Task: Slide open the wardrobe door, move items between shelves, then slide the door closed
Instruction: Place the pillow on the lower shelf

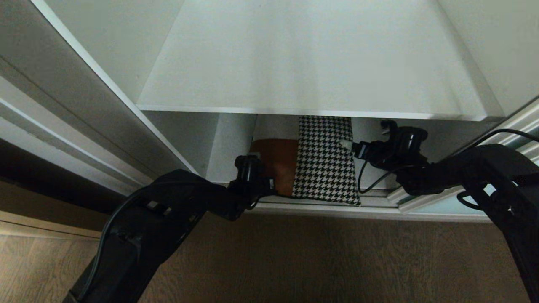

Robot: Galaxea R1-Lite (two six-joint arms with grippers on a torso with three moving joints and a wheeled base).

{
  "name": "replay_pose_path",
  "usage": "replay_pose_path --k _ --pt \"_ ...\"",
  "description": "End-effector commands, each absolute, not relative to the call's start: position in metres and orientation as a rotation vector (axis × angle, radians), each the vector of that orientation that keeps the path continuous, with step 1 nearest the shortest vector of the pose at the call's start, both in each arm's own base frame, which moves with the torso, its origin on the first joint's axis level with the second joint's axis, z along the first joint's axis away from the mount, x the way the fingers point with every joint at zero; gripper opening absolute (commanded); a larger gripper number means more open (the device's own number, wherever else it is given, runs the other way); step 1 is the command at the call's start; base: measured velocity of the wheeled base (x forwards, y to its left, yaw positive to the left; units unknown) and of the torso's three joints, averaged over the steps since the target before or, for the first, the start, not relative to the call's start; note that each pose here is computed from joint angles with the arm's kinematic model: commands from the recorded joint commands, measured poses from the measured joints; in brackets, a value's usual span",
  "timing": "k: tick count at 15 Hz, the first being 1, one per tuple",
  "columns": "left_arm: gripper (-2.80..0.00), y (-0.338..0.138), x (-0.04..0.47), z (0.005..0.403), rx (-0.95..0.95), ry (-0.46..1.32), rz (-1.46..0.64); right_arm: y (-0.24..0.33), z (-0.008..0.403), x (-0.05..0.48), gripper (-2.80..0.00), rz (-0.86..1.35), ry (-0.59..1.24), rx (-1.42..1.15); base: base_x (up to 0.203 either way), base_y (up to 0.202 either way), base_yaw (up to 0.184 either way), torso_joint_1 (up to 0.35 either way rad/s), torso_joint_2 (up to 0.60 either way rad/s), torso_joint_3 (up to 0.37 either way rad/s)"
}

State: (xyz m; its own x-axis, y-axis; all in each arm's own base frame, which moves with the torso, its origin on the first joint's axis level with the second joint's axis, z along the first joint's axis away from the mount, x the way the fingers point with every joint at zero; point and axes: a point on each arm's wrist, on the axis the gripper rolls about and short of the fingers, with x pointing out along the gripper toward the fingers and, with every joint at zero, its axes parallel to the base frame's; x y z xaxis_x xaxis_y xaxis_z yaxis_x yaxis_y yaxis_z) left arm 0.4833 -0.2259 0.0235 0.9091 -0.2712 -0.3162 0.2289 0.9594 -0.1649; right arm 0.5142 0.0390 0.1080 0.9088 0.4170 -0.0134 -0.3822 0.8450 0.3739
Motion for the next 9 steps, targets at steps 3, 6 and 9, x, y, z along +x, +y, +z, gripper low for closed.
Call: replay_pose_path --k 3,6,9 --pt "-2.80 -0.227 0.484 0.024 -0.133 0.340 -0.278 0.053 0.138 0.496 -2.80 0.459 0.093 0.375 0.000 0.000 0.000 0.000 0.00 0.000" --pt "-2.80 -0.226 0.482 0.036 -0.167 0.332 -0.277 0.071 0.135 0.482 -2.80 0.483 0.224 0.388 0.000 0.000 0.000 0.000 0.00 0.000" --pt "-2.80 -0.227 0.483 0.038 -0.193 0.334 -0.295 0.077 0.105 0.465 -2.80 0.478 0.355 0.380 0.000 0.000 0.000 0.000 0.00 0.000"
